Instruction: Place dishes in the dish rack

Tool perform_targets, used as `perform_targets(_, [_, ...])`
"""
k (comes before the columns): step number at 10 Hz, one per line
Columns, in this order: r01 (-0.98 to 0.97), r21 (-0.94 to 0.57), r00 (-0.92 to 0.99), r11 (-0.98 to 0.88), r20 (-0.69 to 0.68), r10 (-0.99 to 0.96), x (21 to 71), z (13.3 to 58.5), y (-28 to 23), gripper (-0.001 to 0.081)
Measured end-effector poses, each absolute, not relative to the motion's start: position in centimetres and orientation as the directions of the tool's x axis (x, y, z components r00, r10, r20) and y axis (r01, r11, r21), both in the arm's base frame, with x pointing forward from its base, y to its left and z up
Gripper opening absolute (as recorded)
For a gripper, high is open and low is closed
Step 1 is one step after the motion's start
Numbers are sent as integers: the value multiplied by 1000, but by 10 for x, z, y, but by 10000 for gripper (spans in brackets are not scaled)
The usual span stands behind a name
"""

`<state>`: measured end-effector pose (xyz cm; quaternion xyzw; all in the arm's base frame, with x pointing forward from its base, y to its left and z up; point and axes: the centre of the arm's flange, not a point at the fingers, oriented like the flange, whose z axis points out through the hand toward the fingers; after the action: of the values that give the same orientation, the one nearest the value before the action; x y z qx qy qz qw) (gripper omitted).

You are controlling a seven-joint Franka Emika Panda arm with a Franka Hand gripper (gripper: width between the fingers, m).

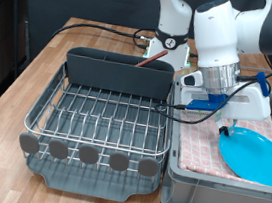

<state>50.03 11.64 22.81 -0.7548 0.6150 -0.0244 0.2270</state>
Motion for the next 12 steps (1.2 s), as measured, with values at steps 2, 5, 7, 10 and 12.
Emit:
perform_targets(2, [-921, -361, 237, -147, -217, -947, 502, 235, 114, 33])
perform_targets(5, [-928, -339, 227, -154, -188, -956, 504, 251, 107, 31])
perform_targets(7, [-932, -326, 224, -160, -168, -960, 503, 265, 100, 26])
perform_targets(10, [-942, -284, 224, -180, -130, -966, 499, 286, 89, 25])
perform_targets(12, [-946, -259, 229, -195, -106, -968, 495, 303, 81, 25])
